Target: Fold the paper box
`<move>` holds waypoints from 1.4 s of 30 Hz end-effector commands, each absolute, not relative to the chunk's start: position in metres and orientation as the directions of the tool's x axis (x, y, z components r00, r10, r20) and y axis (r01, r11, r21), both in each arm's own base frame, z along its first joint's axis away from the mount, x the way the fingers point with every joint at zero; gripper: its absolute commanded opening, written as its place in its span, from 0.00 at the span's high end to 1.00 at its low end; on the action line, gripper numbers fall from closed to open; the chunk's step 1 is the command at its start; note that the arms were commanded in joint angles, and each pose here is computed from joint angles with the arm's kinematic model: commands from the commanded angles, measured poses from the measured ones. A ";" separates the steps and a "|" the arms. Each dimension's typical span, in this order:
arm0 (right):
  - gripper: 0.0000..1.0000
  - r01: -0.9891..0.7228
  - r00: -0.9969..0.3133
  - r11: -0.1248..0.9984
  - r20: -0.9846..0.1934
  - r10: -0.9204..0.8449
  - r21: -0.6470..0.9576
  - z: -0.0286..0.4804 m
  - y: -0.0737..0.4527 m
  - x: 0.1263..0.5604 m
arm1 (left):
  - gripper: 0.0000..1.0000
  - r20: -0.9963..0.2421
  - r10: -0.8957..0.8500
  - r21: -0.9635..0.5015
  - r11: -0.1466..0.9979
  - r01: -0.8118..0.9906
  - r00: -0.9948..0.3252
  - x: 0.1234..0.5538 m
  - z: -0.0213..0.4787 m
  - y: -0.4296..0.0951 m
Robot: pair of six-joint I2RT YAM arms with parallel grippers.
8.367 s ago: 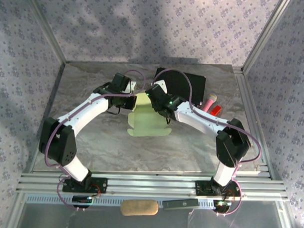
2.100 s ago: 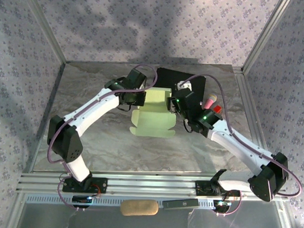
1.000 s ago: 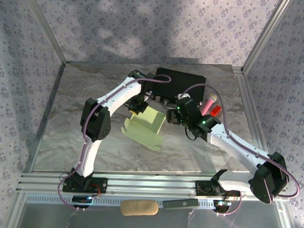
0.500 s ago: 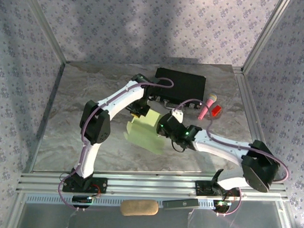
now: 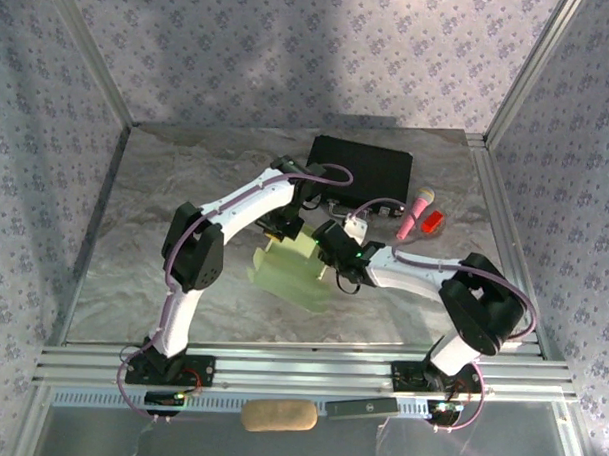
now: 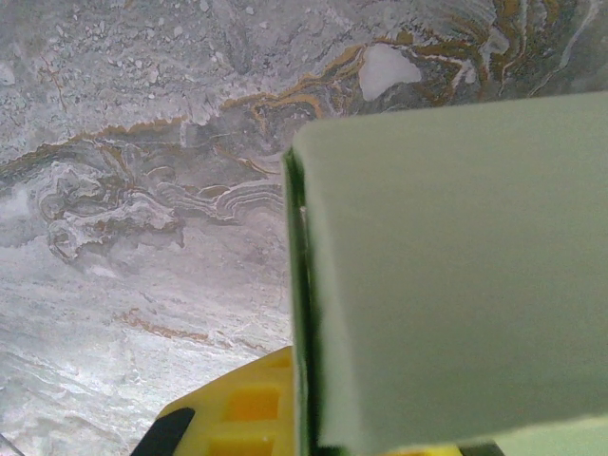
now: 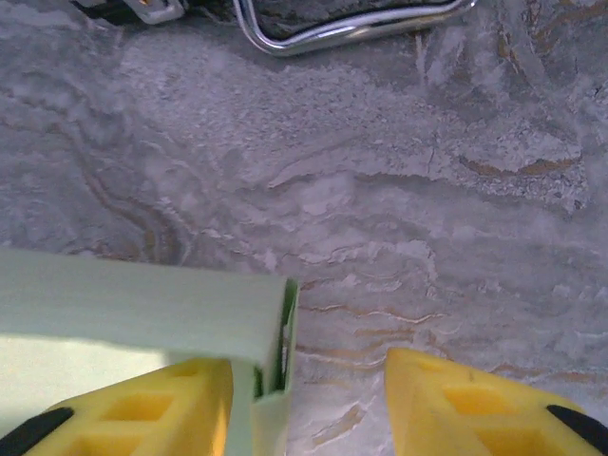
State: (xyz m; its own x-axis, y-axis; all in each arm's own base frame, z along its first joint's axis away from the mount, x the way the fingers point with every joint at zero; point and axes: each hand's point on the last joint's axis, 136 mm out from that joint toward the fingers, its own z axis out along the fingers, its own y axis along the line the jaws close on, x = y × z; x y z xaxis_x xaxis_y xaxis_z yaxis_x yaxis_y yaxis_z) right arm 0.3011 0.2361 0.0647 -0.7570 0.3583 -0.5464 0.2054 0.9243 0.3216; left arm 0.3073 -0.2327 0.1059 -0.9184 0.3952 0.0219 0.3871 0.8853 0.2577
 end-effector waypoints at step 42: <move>0.52 0.059 -0.676 0.941 -0.680 0.283 0.334 0.126 0.235 0.296 | 1.00 -0.085 0.419 0.291 0.878 0.380 -0.904 0.307 0.143 -0.247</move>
State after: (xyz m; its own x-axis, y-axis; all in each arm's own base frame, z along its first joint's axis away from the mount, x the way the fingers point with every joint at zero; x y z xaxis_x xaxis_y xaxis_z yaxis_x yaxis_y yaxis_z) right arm 0.2984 0.2398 0.1158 -0.6959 0.3028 -0.6511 0.0837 0.9348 0.3453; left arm 0.3072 -0.2473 0.1246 -0.9077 0.4160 -0.0544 0.3858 0.8786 0.2815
